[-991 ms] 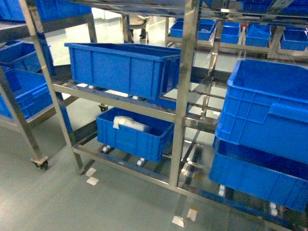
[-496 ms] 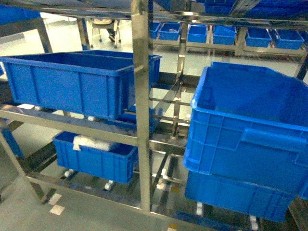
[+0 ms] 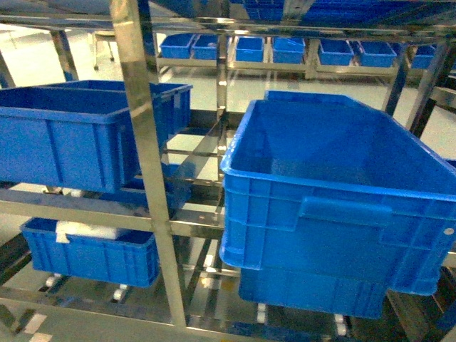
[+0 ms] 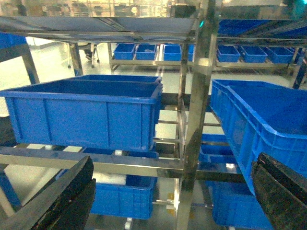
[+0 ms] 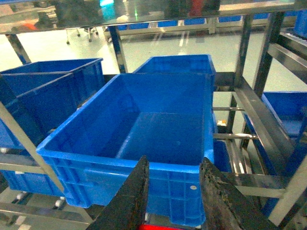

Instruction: Pick red block from blue box to shelf

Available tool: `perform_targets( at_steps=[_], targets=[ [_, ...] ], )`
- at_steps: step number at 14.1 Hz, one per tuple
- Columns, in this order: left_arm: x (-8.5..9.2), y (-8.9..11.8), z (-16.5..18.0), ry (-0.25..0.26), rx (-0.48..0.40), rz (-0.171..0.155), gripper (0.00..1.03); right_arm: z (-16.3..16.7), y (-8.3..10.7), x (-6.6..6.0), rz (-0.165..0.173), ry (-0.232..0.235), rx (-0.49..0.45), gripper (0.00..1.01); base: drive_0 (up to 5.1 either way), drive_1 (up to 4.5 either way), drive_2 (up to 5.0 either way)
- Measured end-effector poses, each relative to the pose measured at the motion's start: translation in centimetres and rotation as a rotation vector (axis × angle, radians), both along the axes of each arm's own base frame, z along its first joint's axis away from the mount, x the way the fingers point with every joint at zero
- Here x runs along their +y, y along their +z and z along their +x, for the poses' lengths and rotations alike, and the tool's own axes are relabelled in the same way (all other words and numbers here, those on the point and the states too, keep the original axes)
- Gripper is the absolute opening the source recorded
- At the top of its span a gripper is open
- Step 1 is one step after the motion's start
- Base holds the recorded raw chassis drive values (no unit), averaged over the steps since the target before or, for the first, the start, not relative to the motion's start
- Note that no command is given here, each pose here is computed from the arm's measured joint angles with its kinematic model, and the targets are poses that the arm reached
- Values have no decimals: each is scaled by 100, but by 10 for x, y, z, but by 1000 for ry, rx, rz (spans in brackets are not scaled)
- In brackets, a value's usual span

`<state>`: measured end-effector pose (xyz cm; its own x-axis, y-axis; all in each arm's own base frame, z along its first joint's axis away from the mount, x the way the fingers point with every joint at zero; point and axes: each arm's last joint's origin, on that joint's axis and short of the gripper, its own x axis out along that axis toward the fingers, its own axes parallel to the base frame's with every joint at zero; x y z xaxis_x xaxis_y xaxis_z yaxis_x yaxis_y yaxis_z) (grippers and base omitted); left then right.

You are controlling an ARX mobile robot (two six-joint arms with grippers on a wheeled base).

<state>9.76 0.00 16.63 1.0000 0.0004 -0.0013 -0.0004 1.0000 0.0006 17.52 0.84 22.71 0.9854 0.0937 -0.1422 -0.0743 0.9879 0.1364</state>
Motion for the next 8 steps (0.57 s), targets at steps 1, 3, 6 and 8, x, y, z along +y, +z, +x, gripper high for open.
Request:
perform_targets(
  at_steps=[1,3,6,8],
  targets=[
    [0,0,0,0,0,0,98,0,0,0,0,0,0,26,-171,-171,-171],
    [0,0,0,0,0,0,98,0,0,0,0,0,0,26,-153,-153,-153],
    [0,0,0,-1,0,0,98,0,0,0,0,-2,0,26,-23,-23,-23],
    [0,0,0,-1,-4,0,98,-1,1,0,0,-2,-8,26,-4,429,-437]
  ],
)
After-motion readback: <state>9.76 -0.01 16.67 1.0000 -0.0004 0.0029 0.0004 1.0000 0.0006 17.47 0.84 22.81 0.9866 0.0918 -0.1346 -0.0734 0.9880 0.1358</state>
